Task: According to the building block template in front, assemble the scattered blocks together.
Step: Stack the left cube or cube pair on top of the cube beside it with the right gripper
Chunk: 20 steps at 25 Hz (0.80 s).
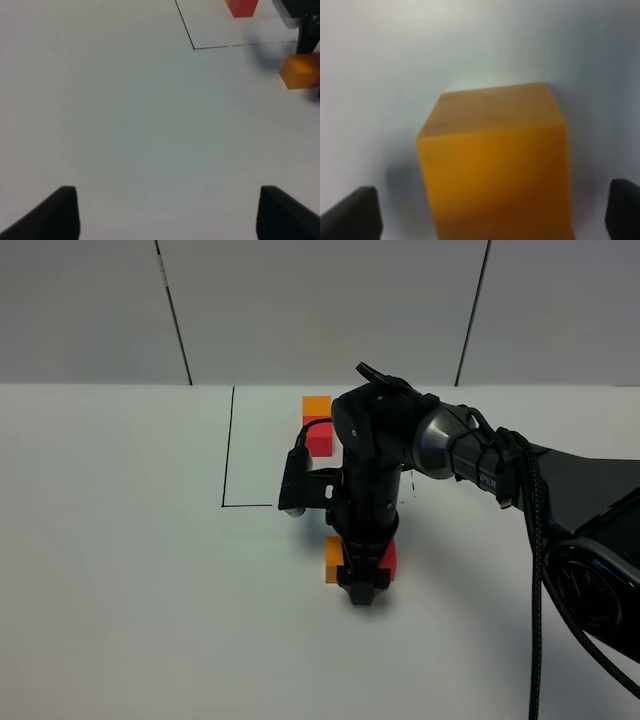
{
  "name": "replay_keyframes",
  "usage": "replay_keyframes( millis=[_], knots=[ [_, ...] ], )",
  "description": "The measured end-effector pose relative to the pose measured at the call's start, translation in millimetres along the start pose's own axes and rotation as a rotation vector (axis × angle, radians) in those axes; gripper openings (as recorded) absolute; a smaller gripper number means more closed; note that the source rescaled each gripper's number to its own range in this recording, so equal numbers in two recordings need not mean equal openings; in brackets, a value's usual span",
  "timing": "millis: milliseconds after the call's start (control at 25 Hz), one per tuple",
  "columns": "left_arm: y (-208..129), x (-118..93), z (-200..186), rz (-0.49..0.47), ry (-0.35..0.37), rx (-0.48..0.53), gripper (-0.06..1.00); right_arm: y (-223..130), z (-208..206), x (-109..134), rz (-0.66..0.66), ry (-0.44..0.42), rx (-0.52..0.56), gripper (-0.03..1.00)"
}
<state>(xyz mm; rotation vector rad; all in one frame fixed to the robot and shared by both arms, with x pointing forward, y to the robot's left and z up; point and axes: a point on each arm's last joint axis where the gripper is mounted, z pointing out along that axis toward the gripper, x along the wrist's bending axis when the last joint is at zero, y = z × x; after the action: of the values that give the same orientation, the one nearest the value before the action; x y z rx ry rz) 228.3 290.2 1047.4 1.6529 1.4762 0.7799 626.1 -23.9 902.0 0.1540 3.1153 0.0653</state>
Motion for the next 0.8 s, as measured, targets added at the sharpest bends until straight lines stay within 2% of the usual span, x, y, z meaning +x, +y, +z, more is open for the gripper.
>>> replay_keyframes(
  millis=[240, 320, 400, 480, 520, 560, 800],
  knots=[
    [0.0, 0.0, 0.0, 0.0, 0.0, 0.0, 0.89, -0.1, 8.0, 0.0, 0.001, 0.011, 0.008, 0.72],
    [0.0, 0.0, 0.0, 0.0, 0.0, 0.0, 0.89, -0.1, 8.0, -0.1, 0.001, 0.01, 0.008, 0.65],
    [0.0, 0.0, 0.0, 0.0, 0.0, 0.0, 0.89, -0.2, 8.3, 0.1, 0.0, 0.012, 0.01, 0.48],
    [0.0, 0.0, 0.0, 0.0, 0.0, 0.0, 0.89, -0.6, 8.8, 0.5, 0.0, 0.018, 0.015, 0.23],
    [0.0, 0.0, 0.0, 0.0, 0.0, 0.0, 0.89, -0.9, 8.8, 0.9, 0.0, 0.022, 0.018, 0.06],
    [0.0, 0.0, 0.0, 0.0, 0.0, 0.0, 0.89, -1.4, 8.8, 1.5, 0.0, 0.029, 0.024, 0.02],
    [0.0, 0.0, 0.0, 0.0, 0.0, 0.0, 0.89, -2.5, 8.7, 3.4, 0.055, 0.048, 0.037, 0.02]
  ],
)
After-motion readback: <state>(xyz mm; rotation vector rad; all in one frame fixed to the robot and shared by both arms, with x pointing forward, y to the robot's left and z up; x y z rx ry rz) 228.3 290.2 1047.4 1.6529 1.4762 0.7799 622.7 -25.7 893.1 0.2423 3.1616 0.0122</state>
